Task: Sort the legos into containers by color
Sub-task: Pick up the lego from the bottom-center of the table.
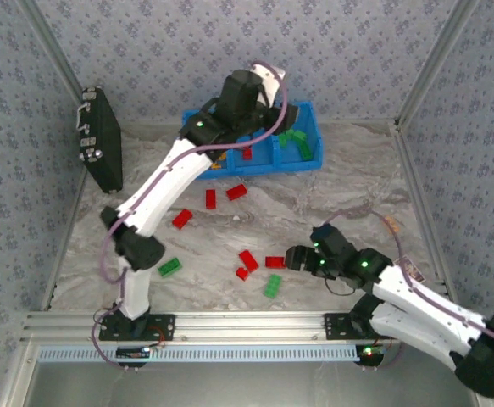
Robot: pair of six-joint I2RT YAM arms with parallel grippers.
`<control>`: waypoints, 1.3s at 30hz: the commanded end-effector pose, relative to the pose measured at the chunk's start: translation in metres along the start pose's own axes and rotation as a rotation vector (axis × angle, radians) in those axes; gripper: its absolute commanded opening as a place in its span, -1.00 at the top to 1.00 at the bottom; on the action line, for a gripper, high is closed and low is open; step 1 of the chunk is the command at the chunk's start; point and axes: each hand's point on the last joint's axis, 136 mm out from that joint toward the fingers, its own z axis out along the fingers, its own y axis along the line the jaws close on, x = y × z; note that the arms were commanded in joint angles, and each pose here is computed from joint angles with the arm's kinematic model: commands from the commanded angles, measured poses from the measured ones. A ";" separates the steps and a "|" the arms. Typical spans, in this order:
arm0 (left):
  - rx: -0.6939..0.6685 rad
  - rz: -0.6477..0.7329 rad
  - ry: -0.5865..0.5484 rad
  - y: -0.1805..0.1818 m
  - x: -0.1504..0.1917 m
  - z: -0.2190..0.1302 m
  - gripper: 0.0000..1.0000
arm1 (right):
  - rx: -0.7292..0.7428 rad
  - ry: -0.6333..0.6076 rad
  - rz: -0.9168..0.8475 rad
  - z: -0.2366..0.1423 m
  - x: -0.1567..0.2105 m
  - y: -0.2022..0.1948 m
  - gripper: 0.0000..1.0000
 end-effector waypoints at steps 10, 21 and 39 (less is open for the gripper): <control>-0.258 0.034 -0.018 0.087 0.058 -0.146 -0.38 | 0.118 -0.045 -0.123 0.033 -0.020 0.033 -0.82; -0.459 0.041 -0.056 0.131 0.093 -0.272 -0.53 | 0.321 0.045 -0.090 0.060 -0.011 0.027 -0.84; -0.537 0.144 -0.048 0.141 0.124 -0.317 -0.77 | 0.455 0.138 -0.107 0.085 -0.002 0.016 -0.58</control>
